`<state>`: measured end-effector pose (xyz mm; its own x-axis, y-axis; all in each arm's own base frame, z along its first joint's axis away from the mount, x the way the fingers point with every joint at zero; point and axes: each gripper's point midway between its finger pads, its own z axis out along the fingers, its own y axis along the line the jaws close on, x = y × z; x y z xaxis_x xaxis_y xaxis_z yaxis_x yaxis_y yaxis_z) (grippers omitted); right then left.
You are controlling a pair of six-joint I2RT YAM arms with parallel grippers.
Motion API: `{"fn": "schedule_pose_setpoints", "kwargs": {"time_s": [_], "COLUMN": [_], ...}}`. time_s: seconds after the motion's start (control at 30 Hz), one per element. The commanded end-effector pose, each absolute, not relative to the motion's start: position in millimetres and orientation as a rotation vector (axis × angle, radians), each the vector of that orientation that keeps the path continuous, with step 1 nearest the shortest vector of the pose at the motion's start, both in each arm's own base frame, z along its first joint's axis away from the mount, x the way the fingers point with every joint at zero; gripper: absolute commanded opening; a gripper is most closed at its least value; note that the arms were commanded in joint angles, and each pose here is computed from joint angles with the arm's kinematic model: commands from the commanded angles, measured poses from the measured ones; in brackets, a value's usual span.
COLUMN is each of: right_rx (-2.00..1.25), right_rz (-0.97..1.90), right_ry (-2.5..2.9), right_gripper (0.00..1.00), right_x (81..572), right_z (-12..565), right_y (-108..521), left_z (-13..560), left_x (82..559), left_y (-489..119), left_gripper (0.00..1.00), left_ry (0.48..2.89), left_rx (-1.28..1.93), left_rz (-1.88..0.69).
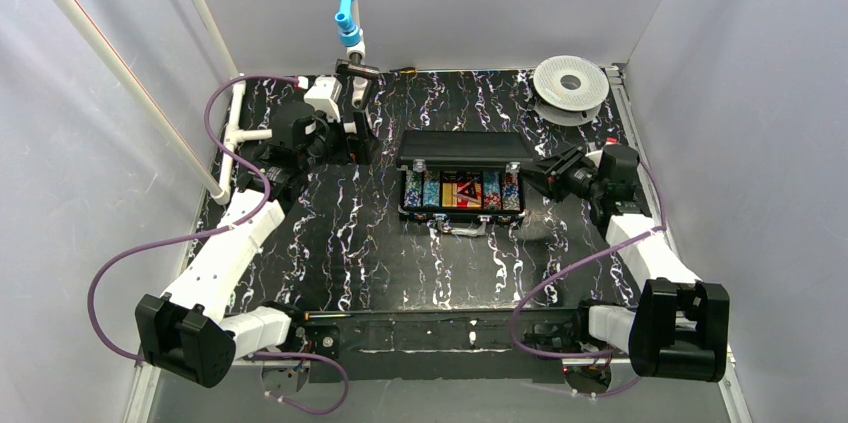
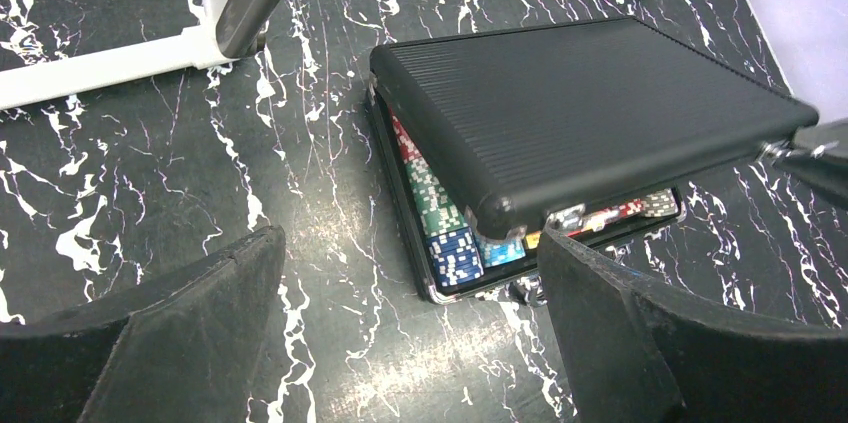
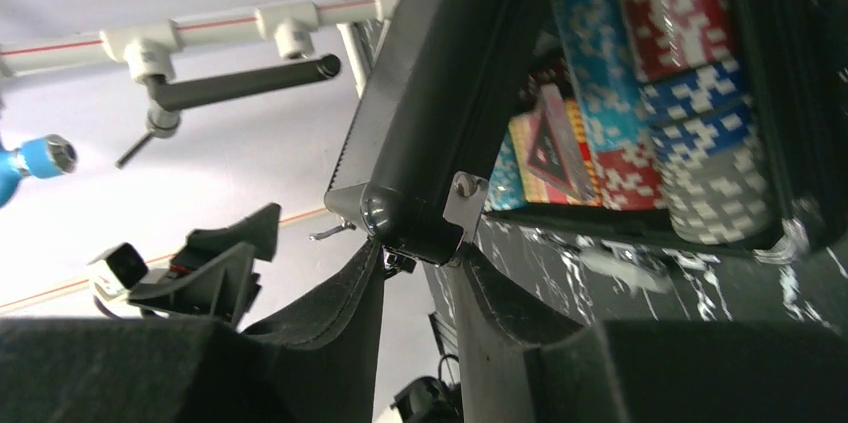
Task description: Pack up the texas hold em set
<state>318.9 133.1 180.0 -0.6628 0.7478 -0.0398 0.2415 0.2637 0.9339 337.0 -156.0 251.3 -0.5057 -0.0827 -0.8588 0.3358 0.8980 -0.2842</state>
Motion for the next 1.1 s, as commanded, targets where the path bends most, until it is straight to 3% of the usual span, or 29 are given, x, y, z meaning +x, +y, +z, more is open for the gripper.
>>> {"fn": "schedule_pose_setpoints", "kwargs": {"time_s": [0.0, 0.4, 0.5, 0.6, 0.7, 0.9, 1.07], "right_rx": [0.960, 1.009, 1.017, 0.965, 0.833, 0.558, 0.446], "right_rz": [1.279, 1.252, 1.130, 0.879, 0.676, 0.592, 0.753], "right_ry": [2.149, 2.200, 2.267, 2.339, 2.378, 2.496, 2.496], "right_gripper": [0.02, 0.02, 0.15, 0.34, 0.43, 0.59, 0.61], "right_x": [299.9, 284.8, 275.6, 262.2, 254.0, 245.4, 241.3], "right_z": [128.8, 91.7, 83.6, 79.4, 89.4, 104.0, 118.6], "right_y": [126.1, 125.3, 116.6, 93.9, 73.9, 81.8, 102.8], "left_z": [258.7, 255.6, 256.3, 255.8, 252.7, 242.9, 222.9], "left_x": [333.5, 333.9, 334.2, 333.8, 334.3, 333.9, 326.4], "left_y": [-154.9, -155.1, -154.9, -156.2, -162.0, -176.9, -206.6], "left_gripper": [0.98, 0.98, 0.98, 0.98, 0.98, 0.98, 0.97], "left_ry": [2.016, 2.024, 2.023, 2.025, 2.042, 2.085, 2.166], "left_rx": [0.191, 0.191, 0.190, 0.195, 0.209, 0.237, 0.345], "left_rz": [-0.512, -0.510, -0.509, -0.515, -0.546, -0.631, -0.721]}}
